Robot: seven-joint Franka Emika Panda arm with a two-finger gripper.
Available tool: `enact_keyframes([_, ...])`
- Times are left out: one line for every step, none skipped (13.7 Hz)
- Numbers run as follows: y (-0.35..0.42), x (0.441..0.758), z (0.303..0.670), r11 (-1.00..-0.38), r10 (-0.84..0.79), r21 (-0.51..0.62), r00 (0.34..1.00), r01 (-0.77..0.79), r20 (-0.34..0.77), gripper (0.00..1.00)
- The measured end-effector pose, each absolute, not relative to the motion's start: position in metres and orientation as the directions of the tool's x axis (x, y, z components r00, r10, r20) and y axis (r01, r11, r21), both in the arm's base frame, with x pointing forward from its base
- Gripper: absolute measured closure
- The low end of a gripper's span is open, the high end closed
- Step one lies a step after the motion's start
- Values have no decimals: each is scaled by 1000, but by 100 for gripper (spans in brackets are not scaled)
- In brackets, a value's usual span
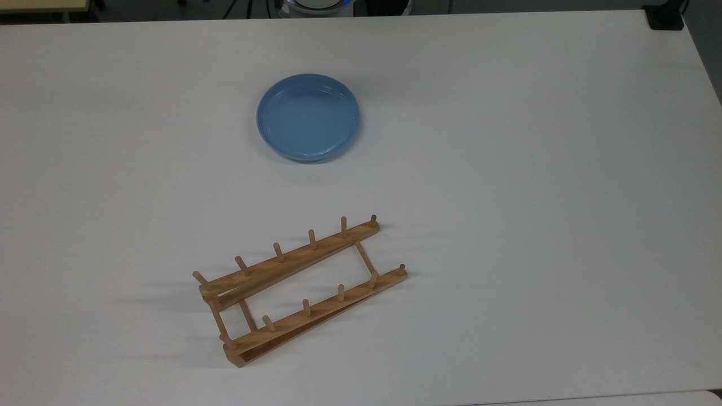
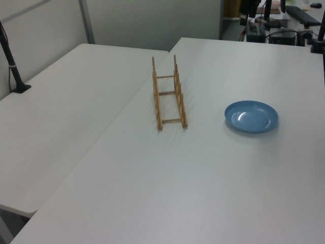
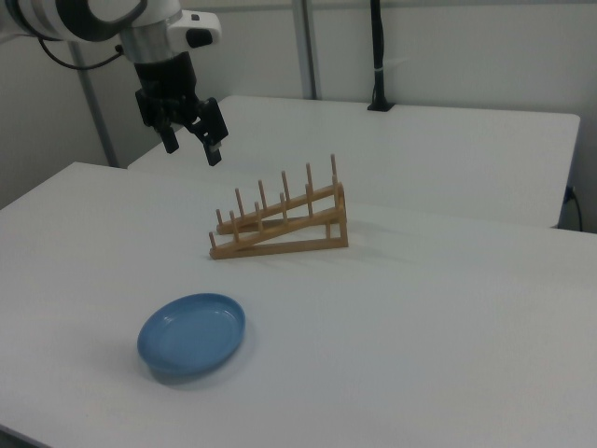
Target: Place plate in plate rack
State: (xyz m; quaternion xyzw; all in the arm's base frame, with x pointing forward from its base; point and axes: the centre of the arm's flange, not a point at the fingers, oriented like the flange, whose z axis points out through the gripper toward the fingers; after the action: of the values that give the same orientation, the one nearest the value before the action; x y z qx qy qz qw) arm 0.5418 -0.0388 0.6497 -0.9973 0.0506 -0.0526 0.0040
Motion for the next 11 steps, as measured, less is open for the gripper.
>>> enact_keyframes([-39, 542, 650, -995, -101, -13, 989, -100, 104, 0])
enact_keyframes([-39, 542, 650, -995, -101, -13, 989, -100, 104, 0])
enact_keyframes([-39, 542, 650, -995, -101, -13, 989, -100, 104, 0])
enact_keyframes([-39, 542, 650, -995, -101, -13, 989, -100, 104, 0])
enact_keyframes([-39, 542, 650, -995, -101, -13, 989, -100, 104, 0])
enact_keyframes([-39, 542, 650, -995, -101, -13, 989, -100, 104, 0])
enact_keyframes([-39, 542, 650, -995, -101, -13, 989, -100, 104, 0])
enact_keyframes([-39, 542, 650, -995, -95, -13, 990, -94, 104, 0])
enact_keyframes([-39, 542, 649, -998, -64, -9, 993, -63, 103, 0])
enact_keyframes([-39, 542, 646, -1000, -3, -3, 995, -2, 97, 0])
enact_keyframes([-41, 540, 640, -996, 93, 3, 993, 93, 77, 0])
